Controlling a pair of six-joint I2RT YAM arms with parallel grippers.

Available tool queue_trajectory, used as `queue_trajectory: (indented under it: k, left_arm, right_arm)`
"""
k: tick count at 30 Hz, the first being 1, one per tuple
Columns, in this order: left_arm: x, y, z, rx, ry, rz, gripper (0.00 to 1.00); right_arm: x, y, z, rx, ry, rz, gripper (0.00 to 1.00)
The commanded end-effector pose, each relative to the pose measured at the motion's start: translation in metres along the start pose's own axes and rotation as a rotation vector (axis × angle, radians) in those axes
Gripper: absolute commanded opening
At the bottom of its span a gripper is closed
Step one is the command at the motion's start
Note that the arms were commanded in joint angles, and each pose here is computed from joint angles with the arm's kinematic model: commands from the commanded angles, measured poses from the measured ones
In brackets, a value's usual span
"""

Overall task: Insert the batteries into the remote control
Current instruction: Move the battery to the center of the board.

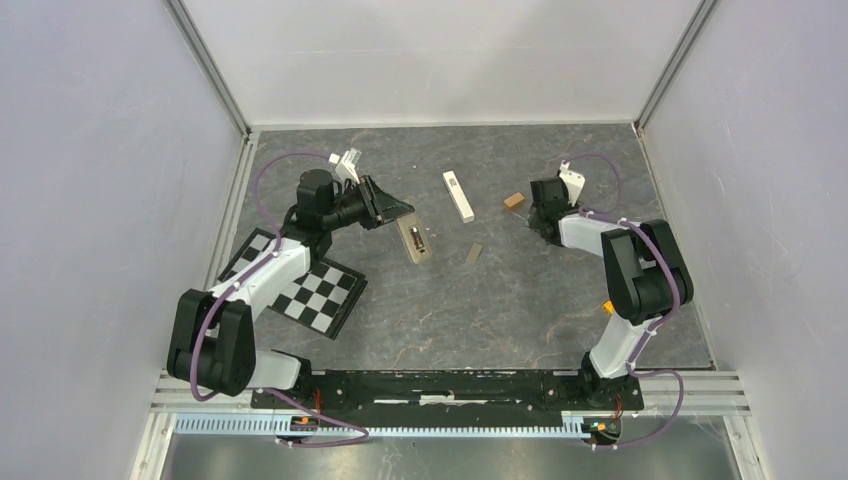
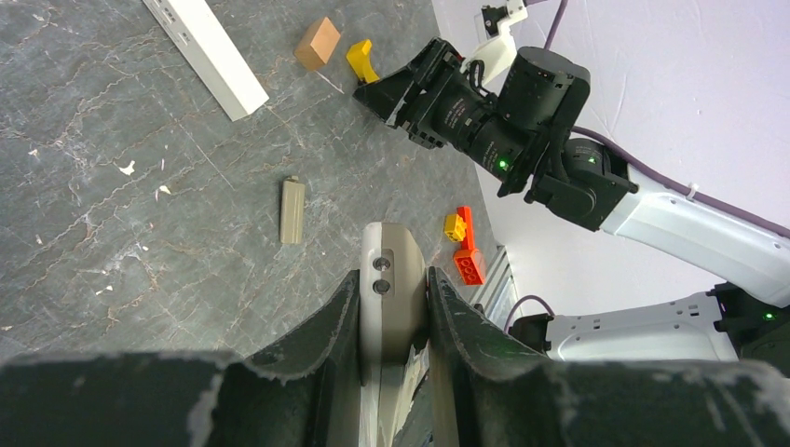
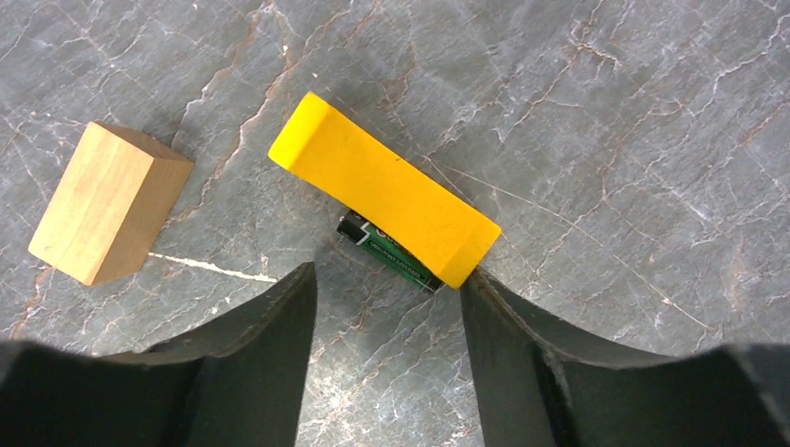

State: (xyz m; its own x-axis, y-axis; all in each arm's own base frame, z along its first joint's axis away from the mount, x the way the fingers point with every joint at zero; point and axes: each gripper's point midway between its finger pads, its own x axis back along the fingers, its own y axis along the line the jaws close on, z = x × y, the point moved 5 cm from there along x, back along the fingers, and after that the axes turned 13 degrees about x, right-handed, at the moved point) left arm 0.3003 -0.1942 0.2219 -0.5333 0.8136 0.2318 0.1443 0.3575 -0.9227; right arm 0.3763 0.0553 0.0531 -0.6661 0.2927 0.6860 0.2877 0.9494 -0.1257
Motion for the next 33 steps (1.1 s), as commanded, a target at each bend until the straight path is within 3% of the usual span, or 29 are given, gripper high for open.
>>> queue_trajectory:
  k: [1,13,19,29,33]
  left_arm:
    - [0.002,-0.014,-0.004,-0.060,-0.011,0.062,0.02]
    - [0.002,-0.014,-0.004,-0.061,-0.012,0.060,0.02]
    - [0.003,-0.014,-0.003,-0.061,-0.015,0.056,0.02]
    - [0.004,-0.013,-0.003,-0.059,-0.021,0.049,0.02]
    - [0.005,-0.011,-0.003,-0.061,-0.031,0.041,0.02]
  right_arm:
    - [-0.002,0.004,0.009,0.037,0.023,-0.027,0.58]
    - [-0.001,0.003,0.011,0.105,0.021,-0.047,0.30]
    - [0.010,0.001,0.027,0.148,0.062,-0.102,0.21]
    - [0.058,0.025,0.057,0.274,0.095,-0.289,0.19]
    - [0.083,0.029,0.074,0.236,0.018,-0.307,0.19]
